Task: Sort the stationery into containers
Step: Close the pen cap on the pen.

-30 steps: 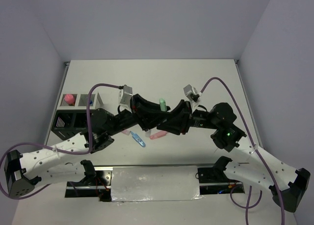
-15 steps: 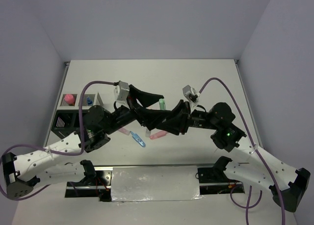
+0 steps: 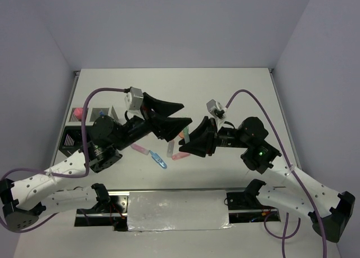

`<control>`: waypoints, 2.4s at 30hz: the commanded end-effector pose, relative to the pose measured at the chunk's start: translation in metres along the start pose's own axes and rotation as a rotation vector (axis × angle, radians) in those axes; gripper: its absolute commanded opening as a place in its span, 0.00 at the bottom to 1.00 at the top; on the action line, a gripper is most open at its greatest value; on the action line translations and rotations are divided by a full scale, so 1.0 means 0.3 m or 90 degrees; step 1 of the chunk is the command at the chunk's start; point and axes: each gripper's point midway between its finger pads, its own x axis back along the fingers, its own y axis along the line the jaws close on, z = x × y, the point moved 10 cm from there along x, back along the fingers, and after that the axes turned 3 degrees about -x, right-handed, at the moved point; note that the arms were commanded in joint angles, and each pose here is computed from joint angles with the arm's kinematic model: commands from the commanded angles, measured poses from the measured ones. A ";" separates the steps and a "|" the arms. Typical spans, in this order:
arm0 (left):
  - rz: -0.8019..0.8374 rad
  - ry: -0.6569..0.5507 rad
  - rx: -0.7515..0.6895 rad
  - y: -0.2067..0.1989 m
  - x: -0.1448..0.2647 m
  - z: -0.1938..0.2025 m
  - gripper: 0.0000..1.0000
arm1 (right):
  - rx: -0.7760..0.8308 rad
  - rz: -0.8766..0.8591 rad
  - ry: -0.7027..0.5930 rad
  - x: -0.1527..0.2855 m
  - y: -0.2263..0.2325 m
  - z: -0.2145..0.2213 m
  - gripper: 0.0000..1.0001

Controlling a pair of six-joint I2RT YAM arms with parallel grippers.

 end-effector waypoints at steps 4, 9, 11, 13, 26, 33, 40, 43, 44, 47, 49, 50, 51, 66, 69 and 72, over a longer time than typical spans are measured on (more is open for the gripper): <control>0.066 -0.012 0.011 -0.029 -0.027 -0.035 0.70 | 0.038 -0.028 -0.019 -0.008 0.040 -0.067 0.00; 0.093 0.015 0.029 -0.033 -0.030 0.000 0.13 | 0.047 -0.023 -0.030 -0.008 0.044 -0.081 0.00; 0.090 0.028 0.035 -0.026 -0.025 0.025 0.02 | 0.054 -0.030 -0.034 -0.008 0.054 -0.096 0.00; 0.105 0.038 0.038 -0.027 -0.019 0.043 0.00 | 0.064 -0.045 -0.035 -0.008 0.066 -0.110 0.00; 0.112 0.018 0.103 -0.009 0.050 0.150 0.00 | 0.133 -0.089 -0.089 -0.031 0.129 -0.252 0.00; 0.106 0.051 0.110 -0.010 0.043 0.209 0.00 | 0.140 -0.052 -0.106 -0.050 0.134 -0.325 0.00; 0.083 0.089 0.113 -0.023 0.044 0.296 0.00 | 0.162 -0.053 -0.101 -0.089 0.145 -0.429 0.00; 0.077 0.103 0.118 -0.026 0.053 0.326 0.00 | 0.169 -0.039 -0.109 -0.096 0.146 -0.471 0.00; 0.076 0.108 0.121 -0.026 0.060 0.339 0.00 | 0.172 -0.035 -0.116 -0.094 0.148 -0.480 0.00; 0.069 0.123 0.120 -0.026 0.070 0.360 0.00 | 0.163 -0.033 -0.119 -0.097 0.139 -0.490 0.00; 0.061 0.136 0.123 -0.023 0.073 0.376 0.00 | 0.166 -0.020 -0.116 -0.108 0.129 -0.502 0.00; 0.064 0.137 0.123 -0.025 0.074 0.378 0.00 | 0.167 -0.011 -0.116 -0.109 0.126 -0.507 0.00; 0.067 0.138 0.123 -0.029 0.075 0.379 0.00 | 0.166 -0.005 -0.119 -0.114 0.122 -0.514 0.00; -0.065 0.137 0.030 -0.018 0.039 0.234 0.44 | 0.142 -0.025 -0.043 -0.071 0.064 -0.288 0.00; -0.064 0.125 0.019 -0.024 0.039 0.201 0.44 | 0.139 -0.028 -0.036 -0.054 0.073 -0.266 0.00; -0.068 0.117 0.018 -0.025 0.047 0.187 0.49 | 0.133 -0.025 -0.029 -0.047 0.071 -0.247 0.00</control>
